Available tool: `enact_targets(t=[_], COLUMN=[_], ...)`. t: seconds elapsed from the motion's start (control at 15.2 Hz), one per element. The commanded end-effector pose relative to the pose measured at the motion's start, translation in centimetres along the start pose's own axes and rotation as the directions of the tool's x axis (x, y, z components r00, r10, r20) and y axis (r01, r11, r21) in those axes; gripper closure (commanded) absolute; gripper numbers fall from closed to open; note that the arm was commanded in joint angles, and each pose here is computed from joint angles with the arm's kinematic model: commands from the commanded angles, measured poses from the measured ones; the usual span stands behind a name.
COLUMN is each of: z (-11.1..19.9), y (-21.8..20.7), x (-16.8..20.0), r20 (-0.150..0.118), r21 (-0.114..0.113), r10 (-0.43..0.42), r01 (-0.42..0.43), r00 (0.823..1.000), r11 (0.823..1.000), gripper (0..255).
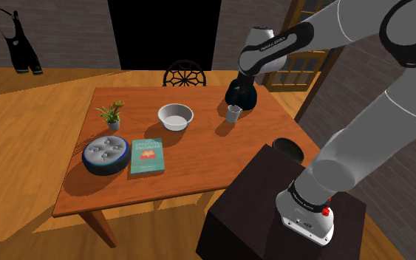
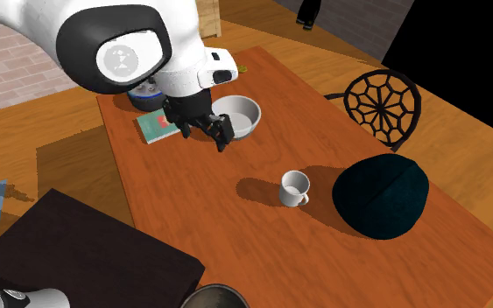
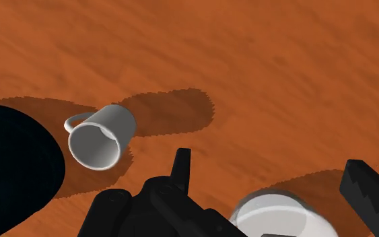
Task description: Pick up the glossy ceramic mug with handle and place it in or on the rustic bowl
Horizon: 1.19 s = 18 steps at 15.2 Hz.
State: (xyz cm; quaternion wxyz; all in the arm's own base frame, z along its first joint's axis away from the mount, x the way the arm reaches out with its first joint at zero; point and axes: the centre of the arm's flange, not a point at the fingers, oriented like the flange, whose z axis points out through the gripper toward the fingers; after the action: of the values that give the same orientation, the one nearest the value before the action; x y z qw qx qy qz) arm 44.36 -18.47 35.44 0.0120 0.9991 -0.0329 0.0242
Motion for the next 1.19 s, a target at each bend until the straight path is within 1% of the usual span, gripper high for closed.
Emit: enact_targets(t=[0.0, 1.12], z=[2.1, 18.6], y=[1.8, 14.4], x=[1.5, 9.6], r20=[-0.001, 0.001], r21=[-0.004, -0.022], r10=[-0.003, -0.017], r01=[0.003, 0.017], r00=[1.000, 1.000], r11=[1.000, 1.000], gripper=[0, 0])
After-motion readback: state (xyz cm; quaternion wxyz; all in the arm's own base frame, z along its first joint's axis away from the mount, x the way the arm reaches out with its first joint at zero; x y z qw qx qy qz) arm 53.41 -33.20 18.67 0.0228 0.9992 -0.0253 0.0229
